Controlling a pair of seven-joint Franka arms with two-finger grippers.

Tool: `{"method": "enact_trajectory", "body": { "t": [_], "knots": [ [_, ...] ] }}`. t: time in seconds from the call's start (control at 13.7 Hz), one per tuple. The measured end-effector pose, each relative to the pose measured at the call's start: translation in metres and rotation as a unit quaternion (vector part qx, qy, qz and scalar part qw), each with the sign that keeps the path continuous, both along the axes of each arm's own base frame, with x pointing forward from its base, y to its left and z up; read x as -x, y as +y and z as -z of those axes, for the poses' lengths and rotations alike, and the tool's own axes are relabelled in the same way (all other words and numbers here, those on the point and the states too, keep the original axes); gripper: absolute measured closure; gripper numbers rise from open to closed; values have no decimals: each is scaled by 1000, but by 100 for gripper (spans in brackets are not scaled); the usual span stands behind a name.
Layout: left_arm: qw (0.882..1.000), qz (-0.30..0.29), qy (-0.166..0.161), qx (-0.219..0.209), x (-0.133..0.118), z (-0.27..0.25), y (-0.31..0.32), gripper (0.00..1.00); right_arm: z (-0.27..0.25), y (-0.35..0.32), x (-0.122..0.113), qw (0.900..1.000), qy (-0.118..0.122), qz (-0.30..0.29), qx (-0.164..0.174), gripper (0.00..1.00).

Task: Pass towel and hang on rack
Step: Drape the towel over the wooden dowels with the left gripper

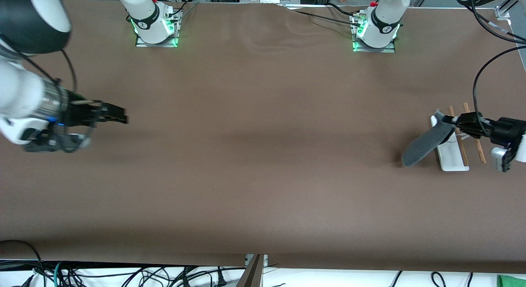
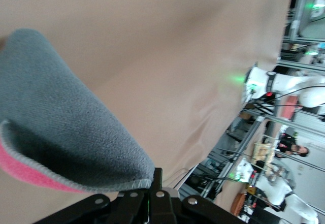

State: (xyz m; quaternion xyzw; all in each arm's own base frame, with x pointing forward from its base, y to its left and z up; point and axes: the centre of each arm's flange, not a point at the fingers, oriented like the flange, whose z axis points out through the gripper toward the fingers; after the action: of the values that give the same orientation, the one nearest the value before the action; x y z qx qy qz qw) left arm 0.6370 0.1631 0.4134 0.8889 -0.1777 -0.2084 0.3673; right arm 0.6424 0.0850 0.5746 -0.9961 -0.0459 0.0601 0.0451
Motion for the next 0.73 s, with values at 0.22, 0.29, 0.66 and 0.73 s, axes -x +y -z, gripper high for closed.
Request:
{"method": "enact_trajectory", "body": {
  "t": [0.22,0.29,0.66,0.73],
  "knots": [
    [999,-4,-14,-45,10,-31,19,98,-13,-48,7,999,-12,-4,44,0],
    [998,-14,-18,-50,15,-38,33,98,-15,-57,9,998,-14,-8,66,0],
    [996,-76,-39,-37,62,-40,143,98,-22,-82,21,995,-12,-52,90,0],
    [995,-83,-45,-34,72,-36,164,98,-24,-86,26,994,-7,-53,91,0]
  ]
}}
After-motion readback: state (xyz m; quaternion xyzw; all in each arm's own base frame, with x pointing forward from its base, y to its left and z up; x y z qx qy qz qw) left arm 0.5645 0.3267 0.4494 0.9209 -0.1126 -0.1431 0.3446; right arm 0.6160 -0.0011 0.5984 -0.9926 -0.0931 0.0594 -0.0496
